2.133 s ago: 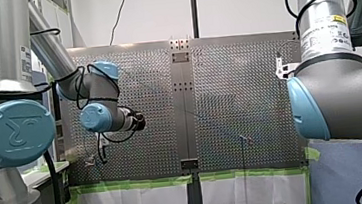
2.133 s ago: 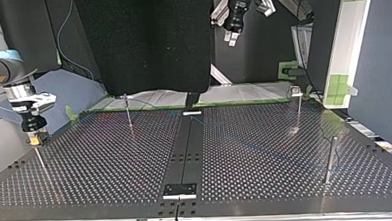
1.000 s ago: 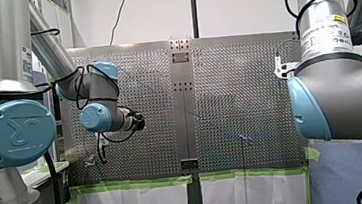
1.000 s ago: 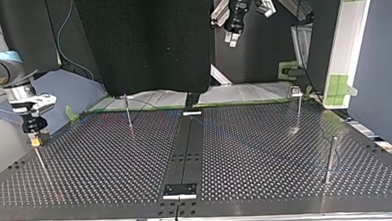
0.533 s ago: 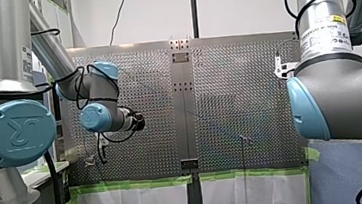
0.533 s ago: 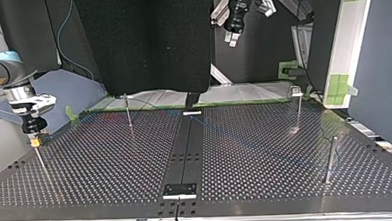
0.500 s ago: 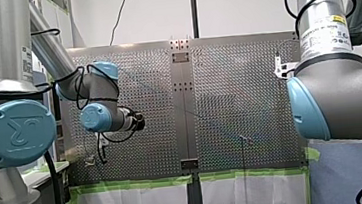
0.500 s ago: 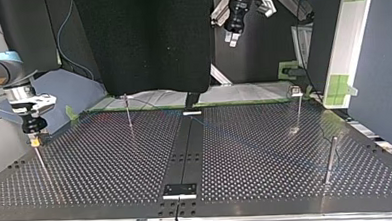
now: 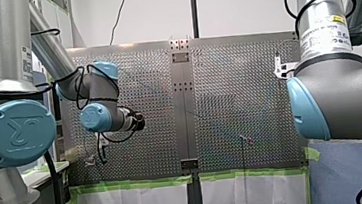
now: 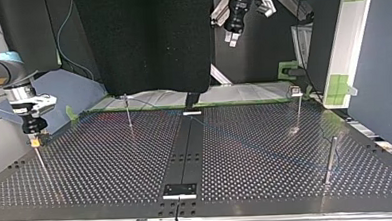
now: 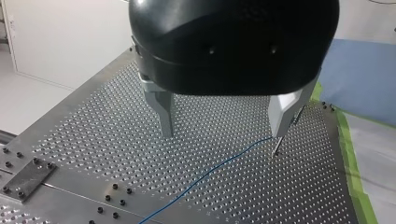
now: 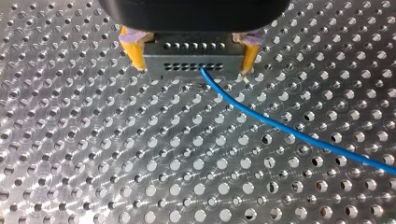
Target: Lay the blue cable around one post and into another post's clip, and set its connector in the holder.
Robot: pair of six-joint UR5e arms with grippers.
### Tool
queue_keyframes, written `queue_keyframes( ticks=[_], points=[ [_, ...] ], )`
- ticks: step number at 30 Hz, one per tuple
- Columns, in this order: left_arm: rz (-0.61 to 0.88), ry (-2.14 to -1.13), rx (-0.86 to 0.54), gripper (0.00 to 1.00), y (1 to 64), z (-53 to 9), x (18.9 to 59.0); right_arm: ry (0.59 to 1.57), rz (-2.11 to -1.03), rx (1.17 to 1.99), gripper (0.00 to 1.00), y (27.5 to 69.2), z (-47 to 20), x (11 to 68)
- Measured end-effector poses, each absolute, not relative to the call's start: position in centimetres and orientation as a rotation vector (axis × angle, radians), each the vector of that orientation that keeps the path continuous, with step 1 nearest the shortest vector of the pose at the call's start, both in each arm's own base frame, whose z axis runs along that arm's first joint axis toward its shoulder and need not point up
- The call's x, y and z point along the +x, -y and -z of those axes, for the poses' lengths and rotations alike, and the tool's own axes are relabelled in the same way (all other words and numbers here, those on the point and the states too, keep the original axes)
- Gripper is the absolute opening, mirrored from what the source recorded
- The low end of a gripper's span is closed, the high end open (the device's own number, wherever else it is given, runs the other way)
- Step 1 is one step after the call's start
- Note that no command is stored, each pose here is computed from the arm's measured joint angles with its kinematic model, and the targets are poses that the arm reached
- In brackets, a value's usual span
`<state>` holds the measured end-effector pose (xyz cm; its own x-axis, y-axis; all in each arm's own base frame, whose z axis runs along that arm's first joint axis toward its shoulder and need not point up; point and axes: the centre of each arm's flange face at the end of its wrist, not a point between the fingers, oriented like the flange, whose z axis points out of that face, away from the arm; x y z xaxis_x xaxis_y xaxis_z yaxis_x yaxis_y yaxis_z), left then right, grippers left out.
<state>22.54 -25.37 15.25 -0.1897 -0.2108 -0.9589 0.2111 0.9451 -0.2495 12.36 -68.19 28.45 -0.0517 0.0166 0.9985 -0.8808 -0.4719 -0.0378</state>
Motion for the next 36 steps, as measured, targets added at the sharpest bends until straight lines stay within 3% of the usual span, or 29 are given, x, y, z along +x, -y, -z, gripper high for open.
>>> queue_keyframes(
  ticks=[12,14,15,17,18,20,21,23,36],
  points=[
    [0.379,-1.72,0.0,1.0,25.38,-15.26,22.55,0.951,-1.611,1.51,0.02,68.22,-28.5,12.36],
    [0.379,-1.72,0.0,1.0,25.38,-15.27,22.55,0.954,-1.608,1.506,0.29,68.24,-28.51,12.32],
    [0.379,-1.72,0.0,1.0,25.38,-15.27,22.55,0.955,-1.607,1.504,0.29,68.25,-28.52,12.29],
    [0.378,-1.72,0.0,1.0,25.38,-15.26,22.55,0.959,-1.603,1.501,0.49,68.28,-28.5,12.24],
    [0.378,-1.72,0.0,1.0,25.38,-15.25,22.55,0.96,-1.602,1.499,0.49,68.29,-28.5,12.22],
    [0.378,-1.721,0.001,1.0,25.38,-15.25,22.54,0.962,-1.6,1.497,0.67,68.3,-28.5,12.2],
    [0.378,-1.721,0.0,1.0,25.38,-15.25,22.55,0.963,-1.599,1.497,0.67,68.3,-28.49,12.19],
    [0.378,-1.72,0.0,1.0,25.38,-15.26,22.55,0.965,-1.597,1.494,0.77,68.31,-28.49,12.2],
    [0.378,-1.721,0.0,1.0,25.38,-15.24,22.54,0.96,-1.599,1.494,0.85,68.26,-28.58,12.64]
  ],
)
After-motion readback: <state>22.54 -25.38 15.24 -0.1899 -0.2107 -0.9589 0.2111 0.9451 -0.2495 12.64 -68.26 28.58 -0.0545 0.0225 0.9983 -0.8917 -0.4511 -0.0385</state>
